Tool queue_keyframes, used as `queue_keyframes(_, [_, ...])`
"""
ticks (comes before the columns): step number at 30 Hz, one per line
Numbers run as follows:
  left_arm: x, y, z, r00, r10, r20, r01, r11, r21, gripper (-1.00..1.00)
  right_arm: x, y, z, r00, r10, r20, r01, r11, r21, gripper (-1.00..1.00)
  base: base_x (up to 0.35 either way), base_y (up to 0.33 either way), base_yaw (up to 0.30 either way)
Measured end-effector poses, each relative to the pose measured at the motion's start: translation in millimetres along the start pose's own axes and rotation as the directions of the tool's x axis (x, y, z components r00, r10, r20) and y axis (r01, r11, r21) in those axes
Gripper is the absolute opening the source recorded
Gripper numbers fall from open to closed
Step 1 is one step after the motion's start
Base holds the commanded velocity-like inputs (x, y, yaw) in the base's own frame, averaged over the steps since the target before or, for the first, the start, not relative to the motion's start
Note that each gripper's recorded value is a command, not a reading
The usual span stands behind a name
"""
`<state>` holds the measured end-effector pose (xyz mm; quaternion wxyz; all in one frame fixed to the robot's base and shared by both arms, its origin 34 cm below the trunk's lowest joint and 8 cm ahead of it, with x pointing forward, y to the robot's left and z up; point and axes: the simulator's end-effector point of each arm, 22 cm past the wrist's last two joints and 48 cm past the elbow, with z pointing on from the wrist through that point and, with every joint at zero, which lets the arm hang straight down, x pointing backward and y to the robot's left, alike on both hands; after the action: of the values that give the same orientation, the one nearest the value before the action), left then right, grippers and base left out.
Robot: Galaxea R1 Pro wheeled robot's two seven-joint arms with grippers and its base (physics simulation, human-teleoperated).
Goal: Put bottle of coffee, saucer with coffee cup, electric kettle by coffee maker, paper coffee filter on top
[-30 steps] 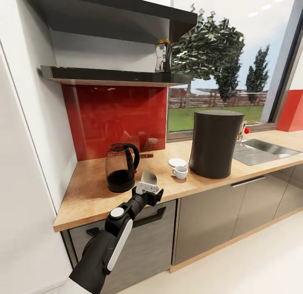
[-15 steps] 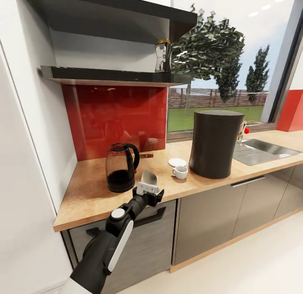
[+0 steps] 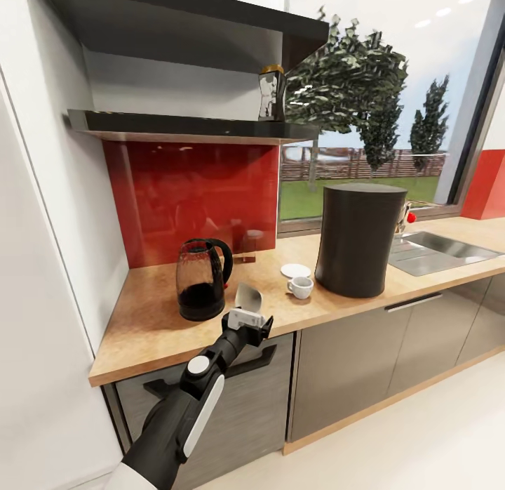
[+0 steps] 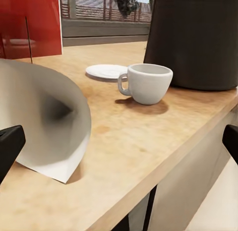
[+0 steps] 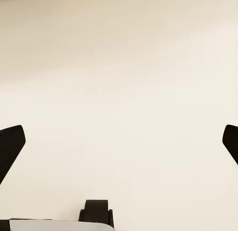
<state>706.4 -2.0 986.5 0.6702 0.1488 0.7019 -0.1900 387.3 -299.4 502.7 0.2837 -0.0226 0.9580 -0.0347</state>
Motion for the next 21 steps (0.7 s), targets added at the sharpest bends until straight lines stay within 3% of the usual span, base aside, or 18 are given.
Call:
queue_keyframes(11, [7,0,0.6,1.0,-0.001,-0.013,0.001,1.0,0.0,1.0,0,0,-0.1,1.0,0.0,0.0,0.0,1.0,0.0,1.0,0.033,0.0,0.0])
queue_keyframes(21, [10,2,2.2,1.0,0.002,0.023,-0.002,1.0,-0.003,1.0,0,0,-0.1,1.0,0.0,0.0,0.0,1.0,0.0,1.0,0.062,0.0,0.0])
